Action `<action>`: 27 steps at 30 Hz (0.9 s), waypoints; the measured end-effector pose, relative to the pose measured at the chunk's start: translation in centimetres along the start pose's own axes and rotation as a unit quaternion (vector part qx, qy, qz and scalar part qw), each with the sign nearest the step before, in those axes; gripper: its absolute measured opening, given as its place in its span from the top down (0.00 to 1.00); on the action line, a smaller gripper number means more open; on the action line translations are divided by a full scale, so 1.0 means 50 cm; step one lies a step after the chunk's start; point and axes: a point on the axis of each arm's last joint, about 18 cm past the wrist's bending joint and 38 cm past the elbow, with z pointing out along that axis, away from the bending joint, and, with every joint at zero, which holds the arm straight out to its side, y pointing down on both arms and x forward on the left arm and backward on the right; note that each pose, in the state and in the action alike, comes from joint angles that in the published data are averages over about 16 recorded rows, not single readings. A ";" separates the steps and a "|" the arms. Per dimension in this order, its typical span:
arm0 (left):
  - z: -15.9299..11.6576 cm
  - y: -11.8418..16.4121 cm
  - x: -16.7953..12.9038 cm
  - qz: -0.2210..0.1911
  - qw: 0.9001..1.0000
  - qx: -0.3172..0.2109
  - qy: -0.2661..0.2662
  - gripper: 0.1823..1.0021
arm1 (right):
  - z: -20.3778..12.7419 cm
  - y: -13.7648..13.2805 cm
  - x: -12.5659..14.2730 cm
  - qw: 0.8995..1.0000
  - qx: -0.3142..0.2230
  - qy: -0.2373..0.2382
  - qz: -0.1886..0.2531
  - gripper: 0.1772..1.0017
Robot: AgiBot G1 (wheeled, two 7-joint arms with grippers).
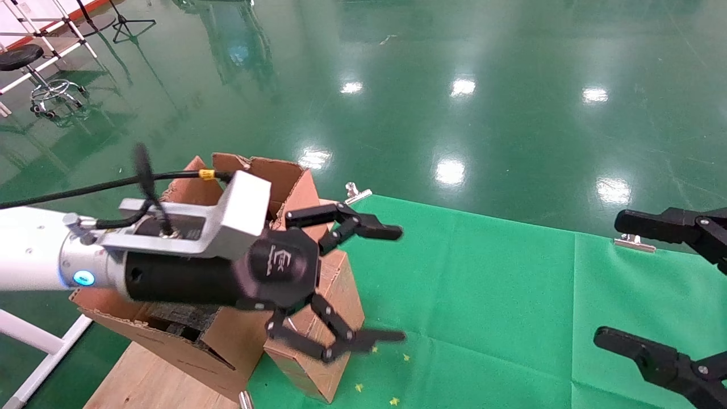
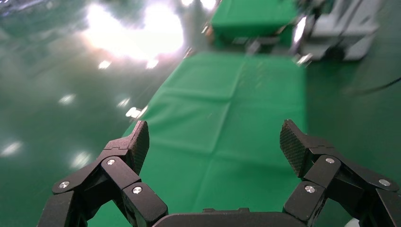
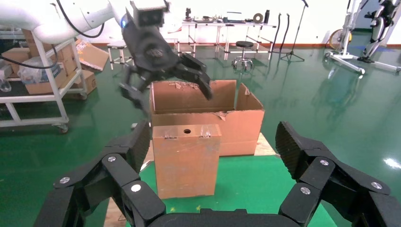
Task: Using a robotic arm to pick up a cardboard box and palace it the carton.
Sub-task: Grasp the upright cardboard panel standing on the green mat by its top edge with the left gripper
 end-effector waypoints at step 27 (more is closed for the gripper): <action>-0.027 0.009 -0.131 -0.142 0.954 -0.226 -0.134 0.00 | 0.000 0.000 0.000 1.000 0.000 0.000 0.000 0.56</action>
